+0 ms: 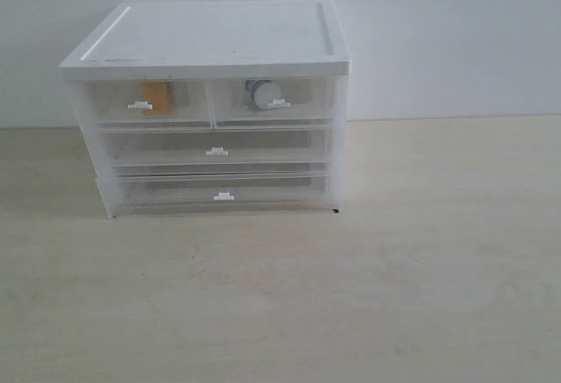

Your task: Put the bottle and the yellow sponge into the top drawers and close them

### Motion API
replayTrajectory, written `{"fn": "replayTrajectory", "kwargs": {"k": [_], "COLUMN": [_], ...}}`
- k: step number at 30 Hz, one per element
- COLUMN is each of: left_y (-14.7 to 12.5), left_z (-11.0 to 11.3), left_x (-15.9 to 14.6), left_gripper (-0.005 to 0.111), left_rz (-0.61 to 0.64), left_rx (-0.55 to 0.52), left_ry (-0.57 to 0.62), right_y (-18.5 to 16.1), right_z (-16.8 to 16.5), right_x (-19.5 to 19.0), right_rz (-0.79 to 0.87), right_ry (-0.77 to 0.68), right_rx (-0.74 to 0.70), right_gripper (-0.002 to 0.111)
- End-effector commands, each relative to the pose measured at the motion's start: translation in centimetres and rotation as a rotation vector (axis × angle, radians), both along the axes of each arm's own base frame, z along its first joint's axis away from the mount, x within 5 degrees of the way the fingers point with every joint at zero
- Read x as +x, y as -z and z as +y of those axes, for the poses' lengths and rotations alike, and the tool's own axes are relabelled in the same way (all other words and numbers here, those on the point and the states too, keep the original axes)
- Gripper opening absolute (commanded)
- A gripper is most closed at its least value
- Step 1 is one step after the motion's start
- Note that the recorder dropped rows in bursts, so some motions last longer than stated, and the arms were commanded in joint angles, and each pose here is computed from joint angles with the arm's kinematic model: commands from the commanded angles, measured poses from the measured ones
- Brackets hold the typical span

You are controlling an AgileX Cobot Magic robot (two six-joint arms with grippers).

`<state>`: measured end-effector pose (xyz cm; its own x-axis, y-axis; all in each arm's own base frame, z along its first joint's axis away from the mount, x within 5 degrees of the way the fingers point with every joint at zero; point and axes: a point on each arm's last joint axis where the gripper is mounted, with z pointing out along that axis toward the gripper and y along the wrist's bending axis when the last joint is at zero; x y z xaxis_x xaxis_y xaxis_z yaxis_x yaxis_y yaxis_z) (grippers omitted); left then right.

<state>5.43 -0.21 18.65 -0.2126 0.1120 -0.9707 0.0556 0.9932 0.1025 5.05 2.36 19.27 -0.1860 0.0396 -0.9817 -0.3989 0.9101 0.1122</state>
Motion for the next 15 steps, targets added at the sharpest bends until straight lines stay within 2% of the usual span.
{"fn": "replayTrajectory", "kwargs": {"k": [1, 15], "left_y": [-0.01, -0.01], "left_z": [-0.02, -0.02], "left_x": [0.02, 0.02], "left_gripper": [0.004, 0.004], "left_rz": [-0.012, -0.012], "left_rx": [-0.018, -0.018], "left_ry": [-0.002, -0.002], "right_y": [0.78, 1.09], "right_z": [-0.13, -1.02], "right_x": [-0.12, 0.12], "right_rz": [0.046, 0.079], "right_ry": [0.004, 0.166], "right_rx": [-0.071, -0.098], "right_gripper": [0.000, 0.000]}}
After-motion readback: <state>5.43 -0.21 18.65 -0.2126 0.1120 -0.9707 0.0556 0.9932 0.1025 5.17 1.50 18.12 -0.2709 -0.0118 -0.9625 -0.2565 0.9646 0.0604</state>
